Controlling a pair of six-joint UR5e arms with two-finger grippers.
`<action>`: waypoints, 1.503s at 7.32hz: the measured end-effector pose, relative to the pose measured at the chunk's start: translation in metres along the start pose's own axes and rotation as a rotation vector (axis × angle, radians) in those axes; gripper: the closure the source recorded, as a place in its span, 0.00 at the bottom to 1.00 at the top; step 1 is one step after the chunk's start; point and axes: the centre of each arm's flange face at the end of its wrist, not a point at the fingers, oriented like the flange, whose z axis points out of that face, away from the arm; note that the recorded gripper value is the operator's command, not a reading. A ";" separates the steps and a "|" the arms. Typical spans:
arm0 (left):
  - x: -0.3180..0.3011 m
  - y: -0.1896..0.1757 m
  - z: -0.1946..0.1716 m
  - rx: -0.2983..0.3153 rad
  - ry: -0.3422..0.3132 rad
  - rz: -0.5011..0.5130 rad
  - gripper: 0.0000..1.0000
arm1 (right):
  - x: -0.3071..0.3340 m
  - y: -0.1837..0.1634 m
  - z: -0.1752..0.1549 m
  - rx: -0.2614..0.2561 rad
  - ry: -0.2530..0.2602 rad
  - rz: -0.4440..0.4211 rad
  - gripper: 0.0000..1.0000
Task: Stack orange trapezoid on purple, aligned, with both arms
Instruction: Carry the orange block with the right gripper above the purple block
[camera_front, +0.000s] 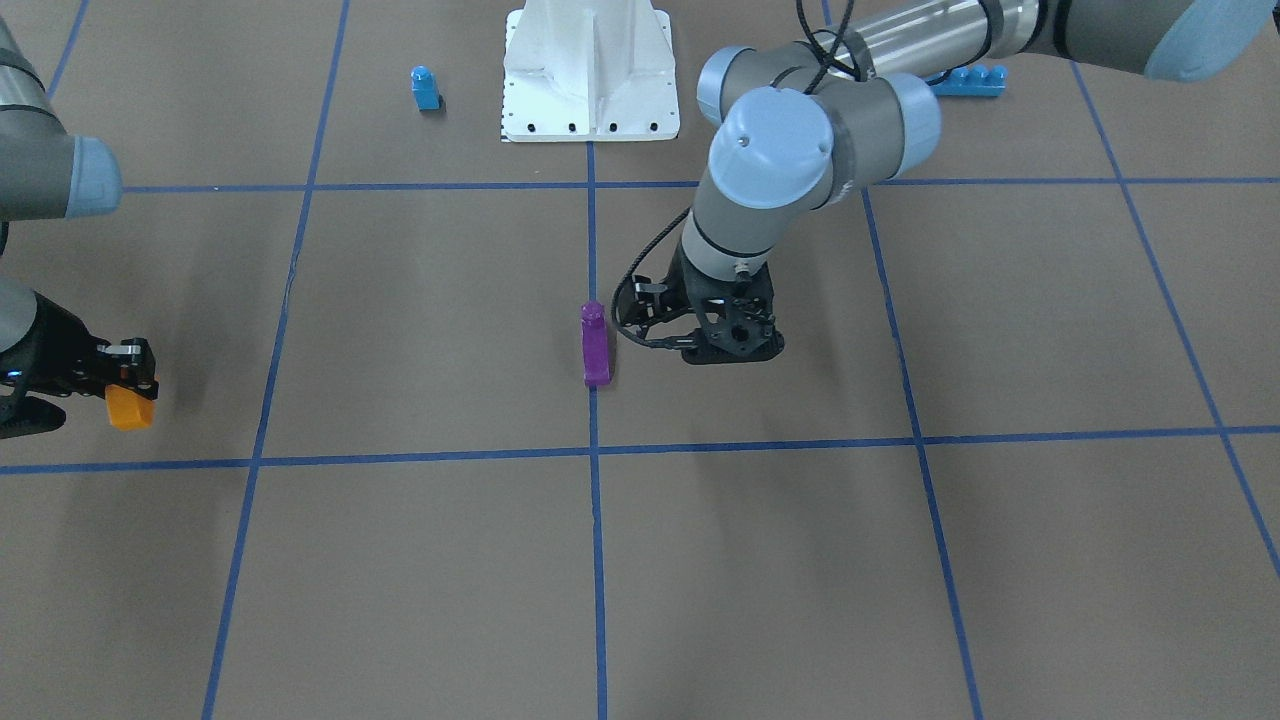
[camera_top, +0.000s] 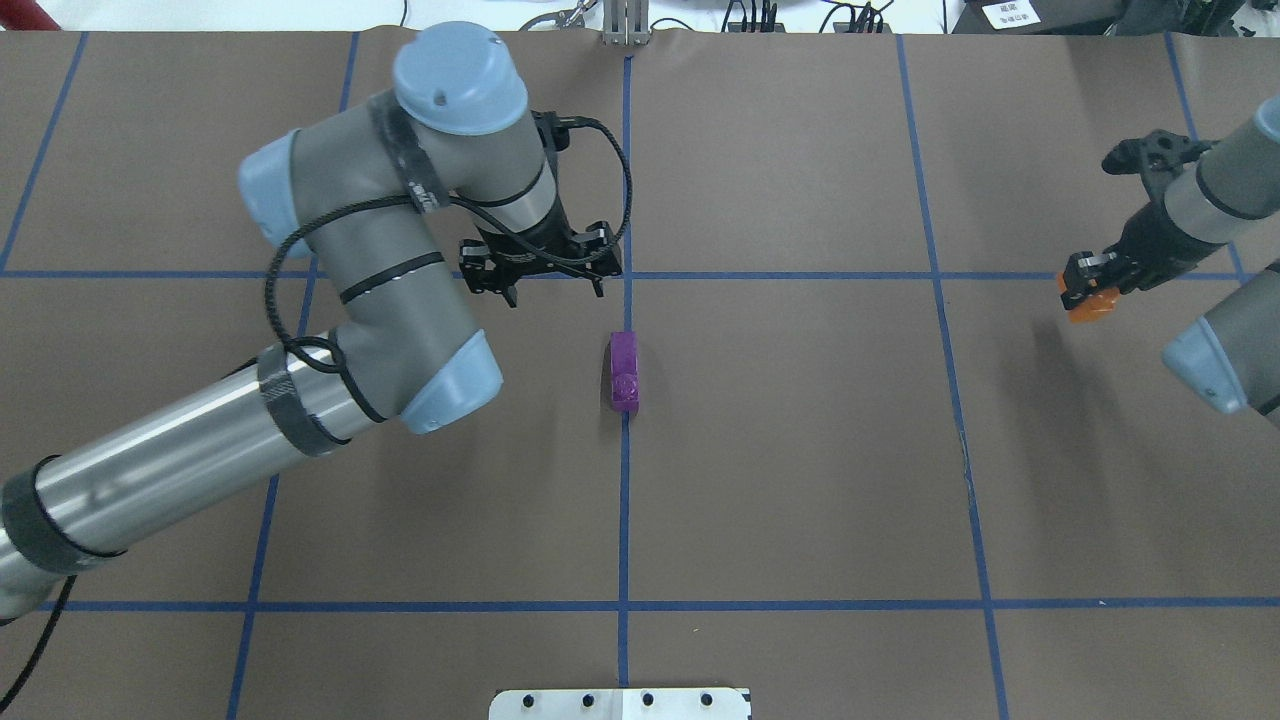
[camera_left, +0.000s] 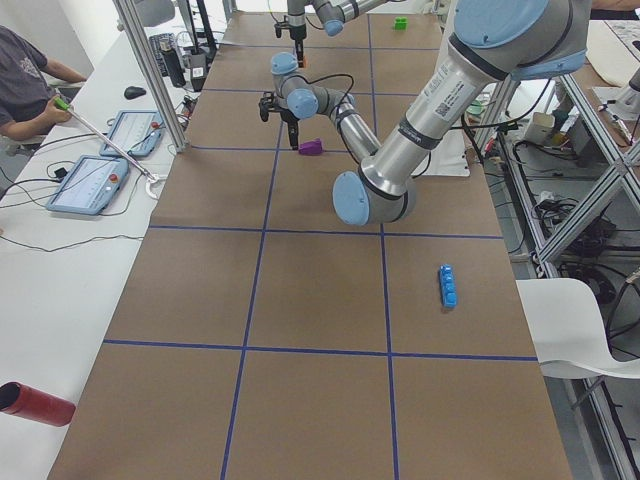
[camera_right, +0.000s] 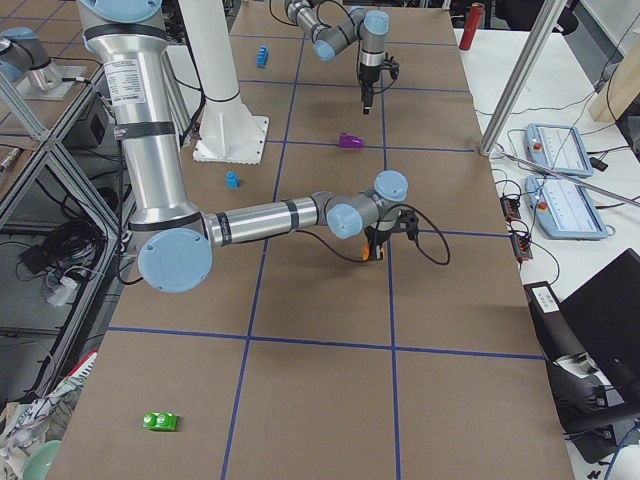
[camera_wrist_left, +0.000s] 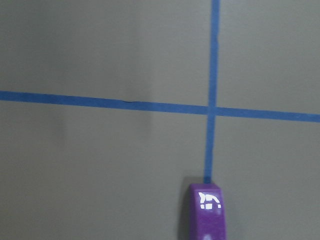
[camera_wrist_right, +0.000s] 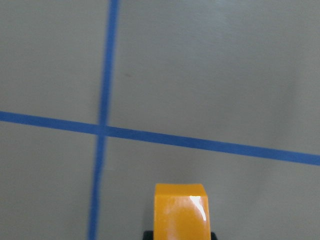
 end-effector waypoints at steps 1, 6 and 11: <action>-0.033 -0.002 -0.004 -0.003 -0.005 0.001 0.00 | -0.070 -0.008 -0.002 0.006 -0.022 0.007 1.00; -0.137 -0.008 0.008 -0.012 -0.074 0.014 0.00 | -0.396 0.013 0.012 -0.024 -0.044 0.051 1.00; -0.140 -0.008 0.009 -0.012 -0.075 0.010 0.00 | -0.458 0.032 0.029 -0.030 -0.024 0.008 1.00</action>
